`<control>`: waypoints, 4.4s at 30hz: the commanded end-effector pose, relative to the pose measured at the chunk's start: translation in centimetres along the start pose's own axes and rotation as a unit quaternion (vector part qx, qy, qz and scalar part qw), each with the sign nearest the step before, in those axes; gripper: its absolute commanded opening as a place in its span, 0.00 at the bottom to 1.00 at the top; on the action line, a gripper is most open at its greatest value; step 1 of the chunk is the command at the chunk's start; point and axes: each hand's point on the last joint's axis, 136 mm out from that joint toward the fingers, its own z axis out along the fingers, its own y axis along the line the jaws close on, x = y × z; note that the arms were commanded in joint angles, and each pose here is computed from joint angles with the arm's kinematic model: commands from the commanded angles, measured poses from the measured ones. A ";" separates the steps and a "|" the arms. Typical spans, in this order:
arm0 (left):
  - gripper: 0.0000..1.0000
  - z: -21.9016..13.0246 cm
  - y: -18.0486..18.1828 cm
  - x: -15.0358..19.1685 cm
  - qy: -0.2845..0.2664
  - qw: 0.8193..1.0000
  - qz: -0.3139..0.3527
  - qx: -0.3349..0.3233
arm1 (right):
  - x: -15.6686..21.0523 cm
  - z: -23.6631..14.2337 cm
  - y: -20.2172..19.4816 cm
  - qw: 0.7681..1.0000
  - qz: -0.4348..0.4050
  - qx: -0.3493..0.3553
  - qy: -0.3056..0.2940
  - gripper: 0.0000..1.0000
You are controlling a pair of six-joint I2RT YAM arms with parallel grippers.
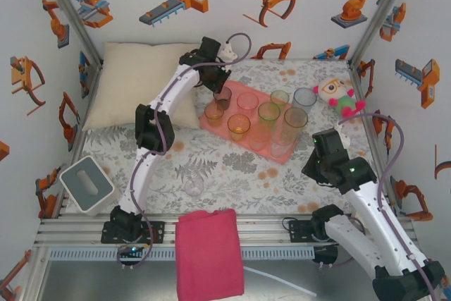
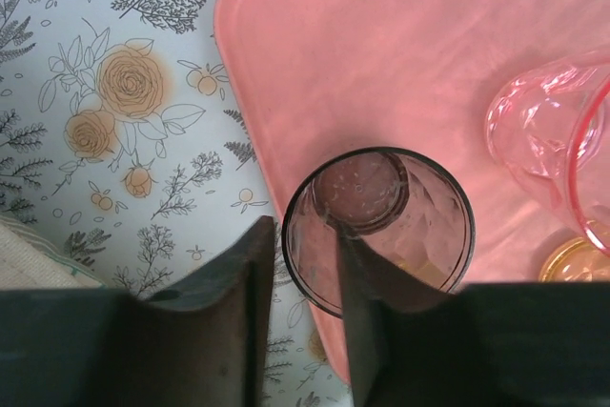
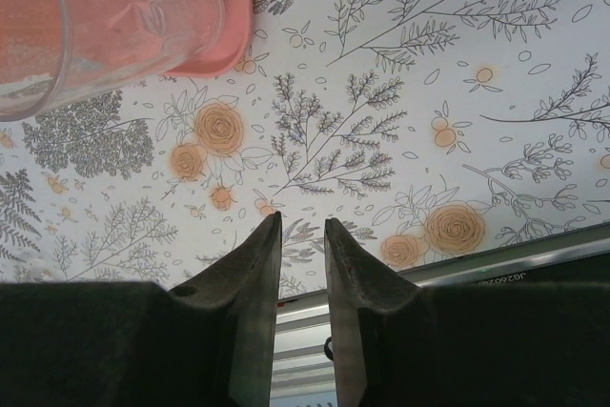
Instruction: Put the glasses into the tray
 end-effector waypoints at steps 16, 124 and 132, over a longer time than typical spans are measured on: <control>0.59 -11.8 -1.1 -3.1 -0.037 0.999 0.004 -0.019 | -1.5 -3.0 0.7 0.999 -0.030 -0.005 -0.010 0.29; 0.12 -18.6 -20.4 24.0 0.140 0.970 0.160 0.114 | -0.6 -8.9 3.6 0.989 -0.083 -0.084 -0.093 0.32; 0.13 -21.0 -19.9 20.6 0.118 0.975 0.153 0.107 | -0.6 -8.9 3.4 0.989 -0.083 -0.081 -0.092 0.32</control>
